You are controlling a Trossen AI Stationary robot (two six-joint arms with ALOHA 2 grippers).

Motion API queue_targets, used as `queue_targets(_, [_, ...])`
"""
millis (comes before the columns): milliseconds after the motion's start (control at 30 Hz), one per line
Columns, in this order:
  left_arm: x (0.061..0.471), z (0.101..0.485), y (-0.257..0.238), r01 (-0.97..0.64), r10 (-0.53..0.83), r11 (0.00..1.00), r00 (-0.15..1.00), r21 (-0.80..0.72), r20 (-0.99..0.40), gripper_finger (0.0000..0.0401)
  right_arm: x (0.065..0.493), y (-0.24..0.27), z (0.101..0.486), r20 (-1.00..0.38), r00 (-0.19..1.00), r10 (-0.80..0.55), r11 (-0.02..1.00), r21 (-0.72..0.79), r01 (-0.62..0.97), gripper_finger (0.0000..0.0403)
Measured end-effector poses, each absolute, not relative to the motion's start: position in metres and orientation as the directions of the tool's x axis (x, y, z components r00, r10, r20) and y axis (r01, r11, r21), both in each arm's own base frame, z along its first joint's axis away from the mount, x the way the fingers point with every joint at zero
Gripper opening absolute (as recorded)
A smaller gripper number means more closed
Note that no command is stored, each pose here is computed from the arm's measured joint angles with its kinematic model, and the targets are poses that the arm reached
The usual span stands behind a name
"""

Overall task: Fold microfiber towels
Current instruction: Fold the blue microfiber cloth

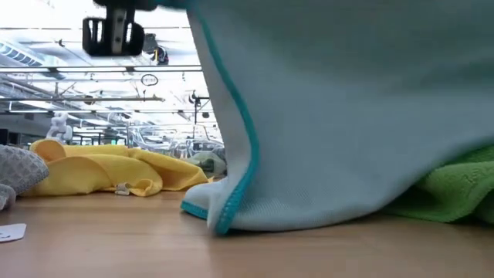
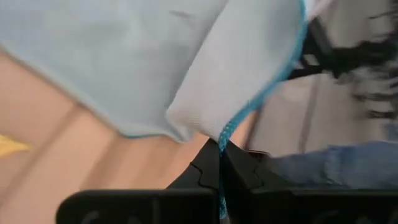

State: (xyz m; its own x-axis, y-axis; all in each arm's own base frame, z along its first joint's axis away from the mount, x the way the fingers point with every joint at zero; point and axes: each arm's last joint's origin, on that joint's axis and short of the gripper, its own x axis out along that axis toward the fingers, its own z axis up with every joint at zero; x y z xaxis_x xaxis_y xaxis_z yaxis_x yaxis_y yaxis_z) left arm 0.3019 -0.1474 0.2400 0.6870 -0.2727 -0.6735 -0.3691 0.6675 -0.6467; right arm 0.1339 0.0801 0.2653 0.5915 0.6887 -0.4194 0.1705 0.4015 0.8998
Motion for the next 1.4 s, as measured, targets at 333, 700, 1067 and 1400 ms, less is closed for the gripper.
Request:
queue_targets(333, [0.311,0.208,-0.146,-0.461,-0.205,0.691,0.613,-0.557,-0.763,0.0003,0.138,0.05,0.241,-0.625,0.729,0.278,0.603,0.705,0.374,0.0])
queue_targets(700, [0.311,0.272,-0.164,-0.092,-0.524,0.485,0.765,-0.869,-0.374,0.0004,0.145,0.032,0.241,-0.627,0.742,0.237,0.671,0.658,0.341,0.0])
queue_targets(1067, [0.274,0.346,-0.135,0.059,-0.287,0.532,0.951,-0.845,-0.114,0.0003,0.159,0.034,0.303,-0.128,0.945,0.3,0.553,0.831,-0.063,0.0])
queue_targets(1400, [0.243,0.384,-0.046,-0.146,0.131,0.777,0.989,-0.613,-0.069,0.0002,0.156,0.007,0.375,0.064,0.99,-0.124,0.715,0.698,0.044,0.0])
